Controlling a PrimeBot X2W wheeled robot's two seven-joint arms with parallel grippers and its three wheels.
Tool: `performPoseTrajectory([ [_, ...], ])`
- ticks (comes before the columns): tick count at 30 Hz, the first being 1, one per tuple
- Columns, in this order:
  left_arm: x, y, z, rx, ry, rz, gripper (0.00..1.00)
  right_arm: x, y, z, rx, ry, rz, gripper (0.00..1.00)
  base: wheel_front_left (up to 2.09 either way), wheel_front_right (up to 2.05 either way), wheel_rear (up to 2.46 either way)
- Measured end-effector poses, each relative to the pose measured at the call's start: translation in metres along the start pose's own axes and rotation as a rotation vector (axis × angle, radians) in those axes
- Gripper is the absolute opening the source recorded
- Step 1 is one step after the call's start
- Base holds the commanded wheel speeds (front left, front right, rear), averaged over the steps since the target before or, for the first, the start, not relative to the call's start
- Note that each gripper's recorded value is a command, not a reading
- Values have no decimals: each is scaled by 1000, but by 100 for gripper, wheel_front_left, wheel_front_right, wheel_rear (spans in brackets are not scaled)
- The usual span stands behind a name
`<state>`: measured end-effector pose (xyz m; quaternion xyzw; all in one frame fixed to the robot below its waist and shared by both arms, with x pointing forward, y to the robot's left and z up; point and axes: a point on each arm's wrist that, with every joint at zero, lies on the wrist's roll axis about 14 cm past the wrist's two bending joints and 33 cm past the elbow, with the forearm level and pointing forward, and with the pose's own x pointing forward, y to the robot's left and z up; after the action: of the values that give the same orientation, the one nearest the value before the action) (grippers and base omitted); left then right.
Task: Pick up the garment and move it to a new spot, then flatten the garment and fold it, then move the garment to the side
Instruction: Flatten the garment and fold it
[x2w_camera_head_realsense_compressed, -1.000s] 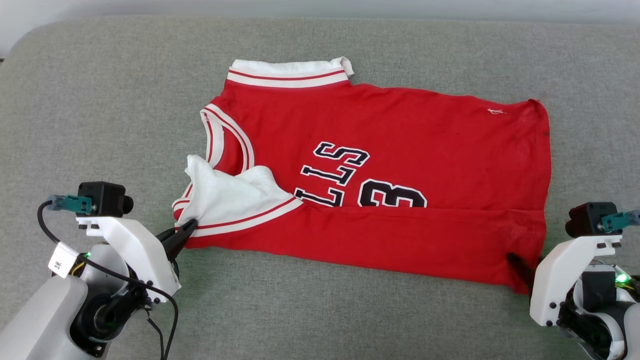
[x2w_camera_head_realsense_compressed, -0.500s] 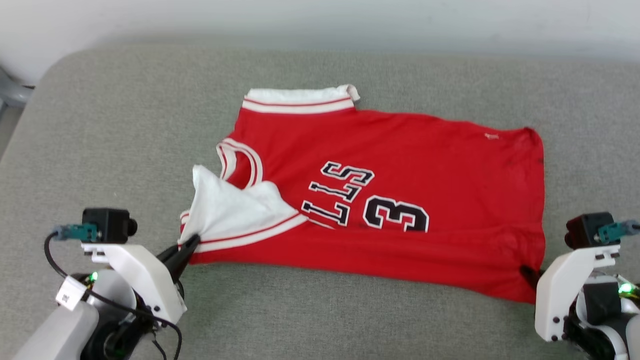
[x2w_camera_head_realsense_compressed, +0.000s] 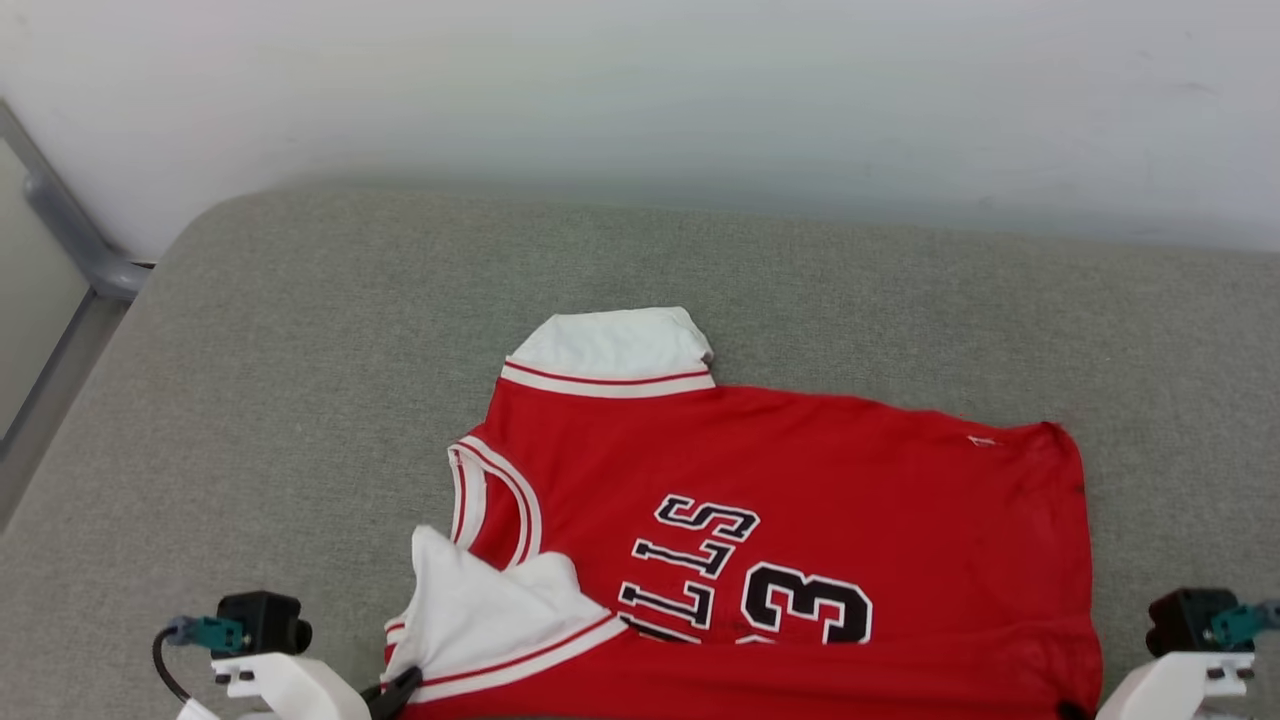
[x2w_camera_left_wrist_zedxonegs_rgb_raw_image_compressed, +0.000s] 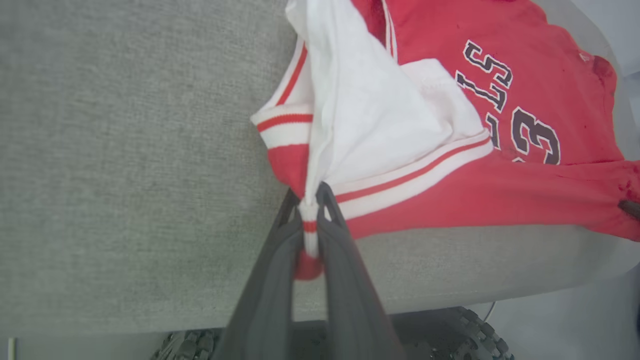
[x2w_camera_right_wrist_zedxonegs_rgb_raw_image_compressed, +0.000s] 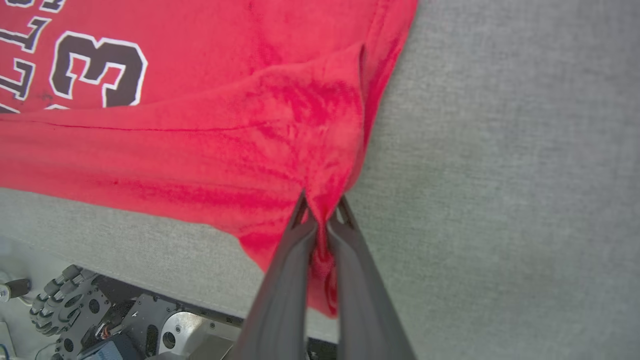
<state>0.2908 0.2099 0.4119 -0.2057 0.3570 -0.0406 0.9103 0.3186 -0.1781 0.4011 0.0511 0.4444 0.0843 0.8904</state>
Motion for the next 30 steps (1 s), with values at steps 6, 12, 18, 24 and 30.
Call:
performPoseTrajectory([
  [6, 9, 6, -20, -34, 45, 26, 53, 3, 3, -19, 38, 16, 5, 100, 0, 0, 0],
  [12, 16, 5, -1, -3, -31, 24, 100, 1, 6, 3, 47, -147, 1, 100, 0, 0, 0],
  [18, 14, -7, 45, 117, -220, -9, 100, -13, 5, 52, 31, -435, -20, 100, 0, 0, 0],
  [24, 3, -41, 110, 265, -530, -81, 100, -35, 5, 93, -3, -690, -46, 100, 0, 0, 0],
  [30, 0, -62, 148, 306, -724, -96, 100, -57, 6, 128, -61, -867, -80, 100, 0, 0, 0],
])
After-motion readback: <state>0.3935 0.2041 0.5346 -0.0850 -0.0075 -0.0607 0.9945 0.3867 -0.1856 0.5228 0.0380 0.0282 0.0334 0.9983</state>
